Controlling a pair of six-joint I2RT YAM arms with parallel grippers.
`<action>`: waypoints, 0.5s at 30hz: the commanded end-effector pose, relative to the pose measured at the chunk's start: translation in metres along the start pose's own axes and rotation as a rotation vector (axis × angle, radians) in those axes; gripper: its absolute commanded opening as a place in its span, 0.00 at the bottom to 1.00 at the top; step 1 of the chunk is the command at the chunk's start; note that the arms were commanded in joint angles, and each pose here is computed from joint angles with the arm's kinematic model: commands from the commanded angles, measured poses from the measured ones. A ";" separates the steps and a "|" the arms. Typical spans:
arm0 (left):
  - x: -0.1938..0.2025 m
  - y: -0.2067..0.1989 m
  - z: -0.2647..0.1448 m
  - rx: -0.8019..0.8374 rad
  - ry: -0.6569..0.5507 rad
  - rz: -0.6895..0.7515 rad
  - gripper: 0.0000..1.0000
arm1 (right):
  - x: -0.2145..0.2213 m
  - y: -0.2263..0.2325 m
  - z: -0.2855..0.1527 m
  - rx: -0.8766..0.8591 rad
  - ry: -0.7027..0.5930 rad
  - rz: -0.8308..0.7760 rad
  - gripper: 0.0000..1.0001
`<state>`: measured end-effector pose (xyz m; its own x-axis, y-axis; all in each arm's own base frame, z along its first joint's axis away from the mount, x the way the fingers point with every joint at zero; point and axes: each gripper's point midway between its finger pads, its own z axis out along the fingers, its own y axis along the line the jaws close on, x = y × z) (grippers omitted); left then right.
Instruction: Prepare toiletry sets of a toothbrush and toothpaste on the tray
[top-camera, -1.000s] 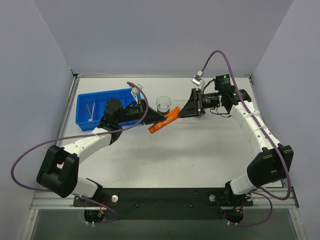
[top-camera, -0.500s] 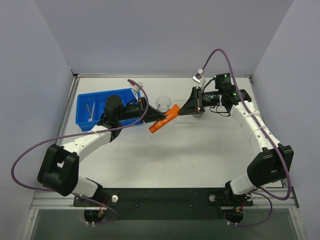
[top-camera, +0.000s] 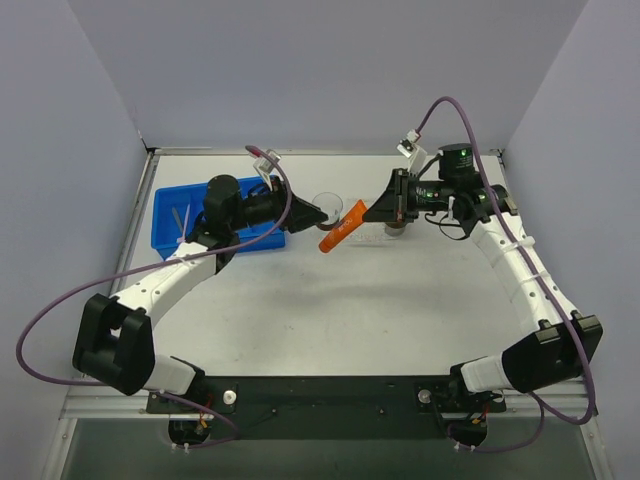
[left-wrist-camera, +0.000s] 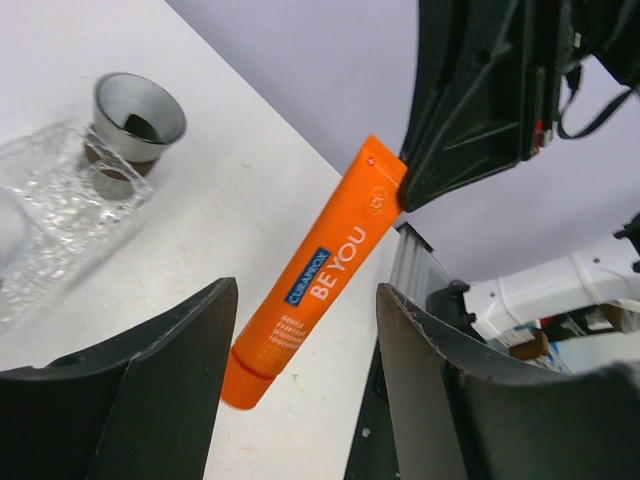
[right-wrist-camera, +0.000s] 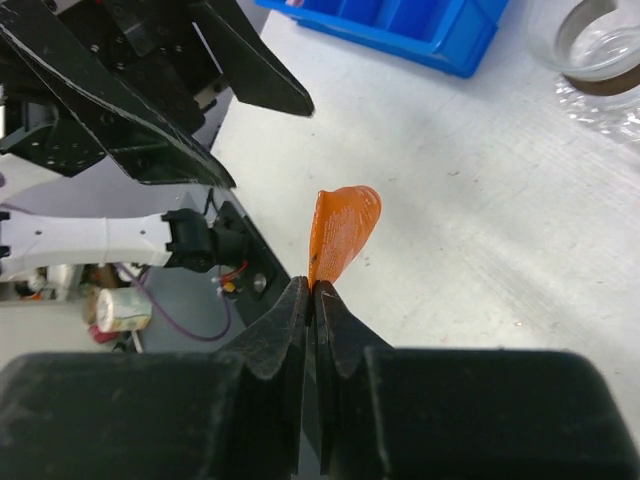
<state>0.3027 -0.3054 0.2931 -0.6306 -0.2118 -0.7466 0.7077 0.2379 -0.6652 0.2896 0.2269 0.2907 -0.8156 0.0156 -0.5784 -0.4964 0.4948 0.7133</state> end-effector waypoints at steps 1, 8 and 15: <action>-0.050 -0.002 -0.016 -0.089 -0.148 0.150 0.68 | -0.023 0.005 -0.017 0.091 -0.112 -0.138 0.00; -0.075 0.023 -0.043 -0.255 -0.219 0.232 0.68 | -0.044 -0.023 -0.029 0.303 -0.155 -0.206 0.00; -0.095 0.052 -0.080 -0.487 -0.330 0.226 0.68 | -0.074 -0.057 -0.041 0.510 -0.191 -0.327 0.00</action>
<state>0.3585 -0.2301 0.3043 -0.4187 -0.3230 -0.8488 0.6223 0.5786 -0.5272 0.3405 0.1775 0.2984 -0.6408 -0.0128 -0.7676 -0.4747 0.7924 0.3831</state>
